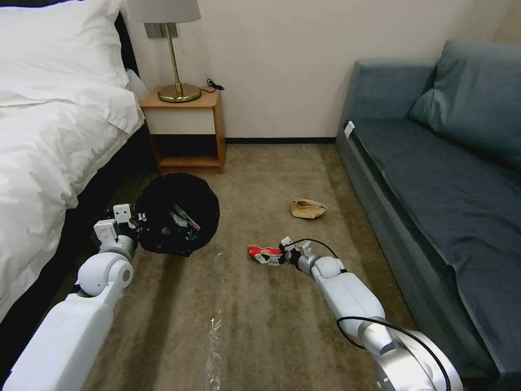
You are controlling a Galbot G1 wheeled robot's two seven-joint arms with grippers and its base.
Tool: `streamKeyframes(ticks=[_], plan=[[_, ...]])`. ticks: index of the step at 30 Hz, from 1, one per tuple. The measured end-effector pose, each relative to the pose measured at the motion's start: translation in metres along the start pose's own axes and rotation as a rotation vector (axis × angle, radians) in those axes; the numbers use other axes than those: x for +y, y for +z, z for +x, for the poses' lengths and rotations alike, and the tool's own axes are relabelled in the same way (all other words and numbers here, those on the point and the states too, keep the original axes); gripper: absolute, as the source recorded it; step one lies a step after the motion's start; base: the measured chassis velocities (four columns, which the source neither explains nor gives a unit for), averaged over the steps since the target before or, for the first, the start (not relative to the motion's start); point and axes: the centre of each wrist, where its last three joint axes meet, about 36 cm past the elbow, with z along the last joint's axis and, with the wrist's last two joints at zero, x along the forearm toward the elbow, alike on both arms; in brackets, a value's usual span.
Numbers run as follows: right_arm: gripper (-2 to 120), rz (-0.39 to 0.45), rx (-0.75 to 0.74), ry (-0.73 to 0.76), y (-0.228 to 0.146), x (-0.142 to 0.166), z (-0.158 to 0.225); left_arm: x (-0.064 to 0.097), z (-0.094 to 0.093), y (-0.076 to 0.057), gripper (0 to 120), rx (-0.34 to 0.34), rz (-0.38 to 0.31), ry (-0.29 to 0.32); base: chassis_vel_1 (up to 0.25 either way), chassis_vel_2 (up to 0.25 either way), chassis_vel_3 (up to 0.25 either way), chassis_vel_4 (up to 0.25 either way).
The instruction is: Pick up the trash bin, then pick up the garbage on the floor and place it into the trash bin.
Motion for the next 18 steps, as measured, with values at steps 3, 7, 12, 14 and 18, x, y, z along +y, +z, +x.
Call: streamKeyframes(ticks=[3, 7, 12, 14, 18], plan=[[100, 0.001, -0.016, 0.002, -0.0009, 0.0008, 0.0002, 0.0004, 0.0004, 0.0005, 2, 0.001, -0.001, -0.001, 0.0, 0.0, 0.0, 0.0], [100, 0.003, -0.023, 0.007, -0.0021, -0.0014, 0.0013, -0.0005, 0.0004, 0.0009, 2, 0.0, 0.002, 0.0, 0.0, 0.0, 0.0, 0.0], [100, 0.0, -0.031, 0.01, -0.0023, -0.0046, 0.0029, -0.001, 0.0002, 0.0004, 2, -0.002, 0.004, 0.001, 0.0, 0.0, 0.0, 0.0], [100, -0.004, -0.034, 0.011, -0.0024, -0.0056, 0.0032, -0.0014, 0.0, 0.0, 2, -0.004, 0.005, 0.001, 0.0, 0.0, 0.0, 0.0], [100, -0.018, -0.044, 0.019, -0.0027, -0.0084, 0.0043, -0.0023, -0.0008, 0.0, 2, -0.005, 0.006, 0.001, 0.0, 0.0, 0.0, 0.0]])
